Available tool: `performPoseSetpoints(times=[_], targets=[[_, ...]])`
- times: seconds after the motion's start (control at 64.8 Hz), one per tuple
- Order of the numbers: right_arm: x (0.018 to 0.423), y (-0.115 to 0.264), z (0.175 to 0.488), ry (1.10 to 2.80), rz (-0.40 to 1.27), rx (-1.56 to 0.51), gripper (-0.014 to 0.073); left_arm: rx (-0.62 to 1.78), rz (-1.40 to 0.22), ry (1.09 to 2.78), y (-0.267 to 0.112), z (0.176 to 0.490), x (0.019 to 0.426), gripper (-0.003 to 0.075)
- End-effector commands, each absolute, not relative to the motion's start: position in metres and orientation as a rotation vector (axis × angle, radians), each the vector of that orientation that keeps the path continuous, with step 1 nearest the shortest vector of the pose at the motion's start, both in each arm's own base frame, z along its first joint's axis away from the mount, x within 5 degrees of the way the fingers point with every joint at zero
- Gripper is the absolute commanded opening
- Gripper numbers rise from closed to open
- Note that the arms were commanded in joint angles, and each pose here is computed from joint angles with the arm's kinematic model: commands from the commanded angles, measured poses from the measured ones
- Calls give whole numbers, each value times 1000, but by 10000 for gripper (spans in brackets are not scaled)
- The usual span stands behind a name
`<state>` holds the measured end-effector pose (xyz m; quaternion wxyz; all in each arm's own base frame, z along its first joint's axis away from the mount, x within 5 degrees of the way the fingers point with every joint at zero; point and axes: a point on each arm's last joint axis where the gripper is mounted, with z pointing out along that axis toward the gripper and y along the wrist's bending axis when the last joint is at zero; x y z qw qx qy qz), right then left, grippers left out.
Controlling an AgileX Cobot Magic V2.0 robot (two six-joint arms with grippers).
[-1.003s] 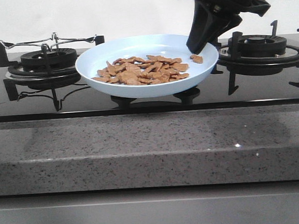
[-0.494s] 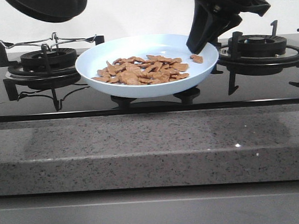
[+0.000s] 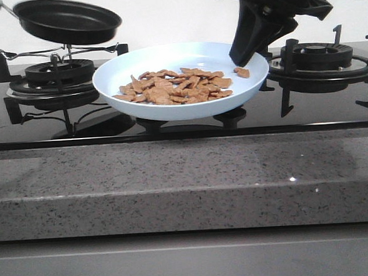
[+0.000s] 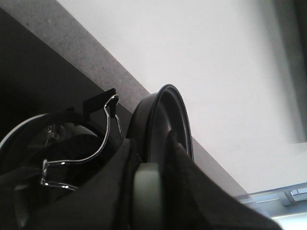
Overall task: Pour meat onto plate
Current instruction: 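Lower the emptied pan back onto its burner with the left gripper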
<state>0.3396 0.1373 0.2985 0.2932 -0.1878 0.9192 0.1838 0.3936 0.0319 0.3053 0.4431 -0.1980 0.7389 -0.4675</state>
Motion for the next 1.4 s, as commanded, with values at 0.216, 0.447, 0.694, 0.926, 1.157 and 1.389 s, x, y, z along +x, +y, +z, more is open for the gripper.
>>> performPoseSetpoints(times=[0.216, 0.447, 0.694, 0.926, 1.157, 1.389], targets=[[337, 135, 320, 2356, 486, -483, -60, -461, -1262, 1752, 40, 325, 391, -20], [337, 135, 320, 2356, 486, -483, -60, -398, -1280, 1803, 37, 322, 388, -20], [337, 135, 320, 2356, 486, -483, -60, -409, -1219, 1846, 39, 318, 388, 4], [337, 135, 320, 2356, 486, -483, -60, -454, -1159, 1843, 44, 316, 391, 211], [337, 135, 320, 2356, 486, -483, -60, -481, -1133, 1835, 50, 315, 391, 274], [337, 135, 320, 2356, 486, -483, -60, -479, -1096, 1841, 62, 314, 389, 548]])
